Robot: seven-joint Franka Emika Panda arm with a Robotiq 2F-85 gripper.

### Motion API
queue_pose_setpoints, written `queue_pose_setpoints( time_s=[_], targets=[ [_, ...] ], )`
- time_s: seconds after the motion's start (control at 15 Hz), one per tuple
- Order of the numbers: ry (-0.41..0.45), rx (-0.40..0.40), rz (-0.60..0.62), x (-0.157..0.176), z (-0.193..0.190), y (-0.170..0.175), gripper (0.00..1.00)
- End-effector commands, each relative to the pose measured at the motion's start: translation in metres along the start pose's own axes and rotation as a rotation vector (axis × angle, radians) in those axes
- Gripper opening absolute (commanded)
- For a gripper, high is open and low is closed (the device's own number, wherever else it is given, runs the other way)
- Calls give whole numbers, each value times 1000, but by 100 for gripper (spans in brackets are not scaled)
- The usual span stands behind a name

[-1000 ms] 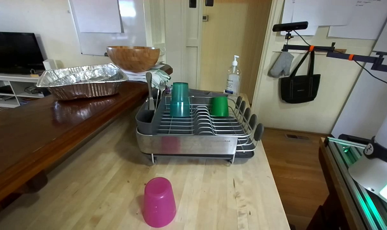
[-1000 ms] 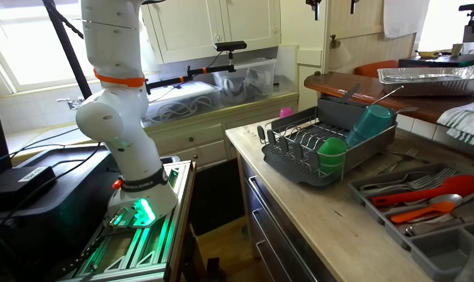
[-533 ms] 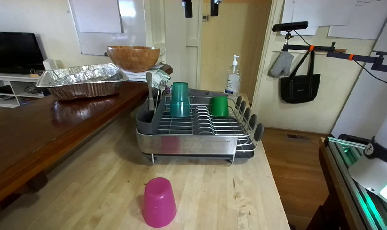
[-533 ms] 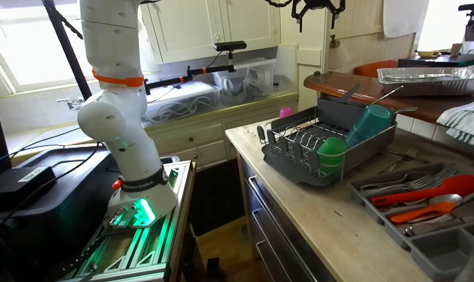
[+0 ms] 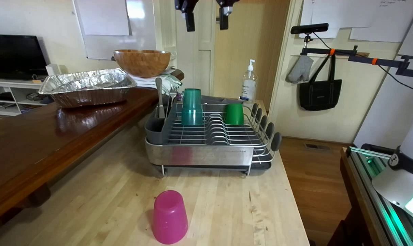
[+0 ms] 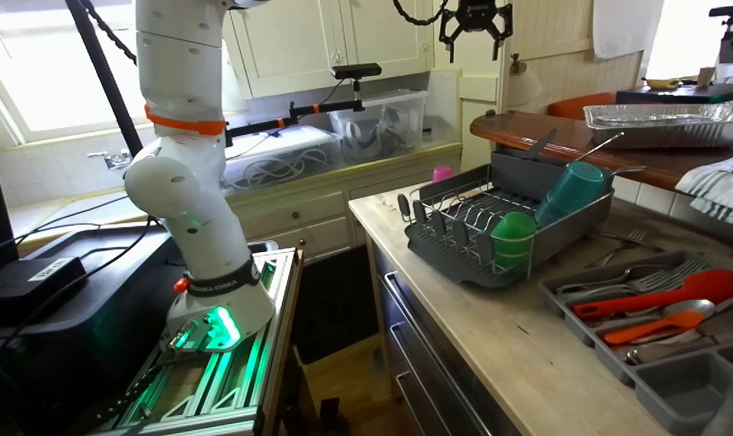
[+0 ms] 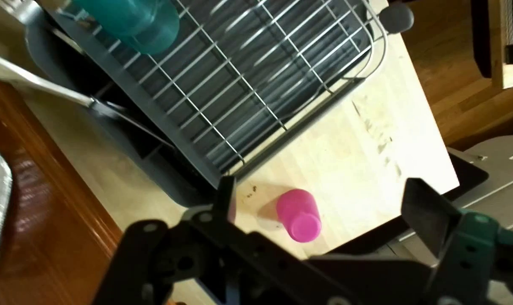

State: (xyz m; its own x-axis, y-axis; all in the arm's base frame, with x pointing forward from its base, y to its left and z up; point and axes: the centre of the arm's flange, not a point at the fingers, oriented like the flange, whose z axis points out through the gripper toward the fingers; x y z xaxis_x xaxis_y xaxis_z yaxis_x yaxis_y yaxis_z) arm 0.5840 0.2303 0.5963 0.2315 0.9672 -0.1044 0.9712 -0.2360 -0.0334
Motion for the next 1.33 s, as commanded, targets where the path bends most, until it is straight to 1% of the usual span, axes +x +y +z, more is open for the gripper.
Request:
queue_pose_setpoints(
  time_s=[0.0,0.13,0.27,0.4,0.53,0.6,0.73,0.8,0.87,1.13,1.2,1.27],
  targets=[
    [-20,20,-127,97,20,-12,100],
    [-41,33,-184,138,39,-25,100],
    [-59,14,-237,171,60,-33,100],
    [-83,8,-271,194,77,-38,100],
    [-119,32,-282,203,93,-47,100],
    [-135,31,-271,205,103,-52,100],
    [-138,42,-284,208,118,-54,100],
    [-131,41,-322,206,117,-54,100],
    [-118,48,-293,200,120,-61,100],
    [-116,50,-307,201,121,-60,100],
    [-141,46,-249,210,124,-59,100],
    [-148,41,-183,219,133,-60,100]
  ],
)
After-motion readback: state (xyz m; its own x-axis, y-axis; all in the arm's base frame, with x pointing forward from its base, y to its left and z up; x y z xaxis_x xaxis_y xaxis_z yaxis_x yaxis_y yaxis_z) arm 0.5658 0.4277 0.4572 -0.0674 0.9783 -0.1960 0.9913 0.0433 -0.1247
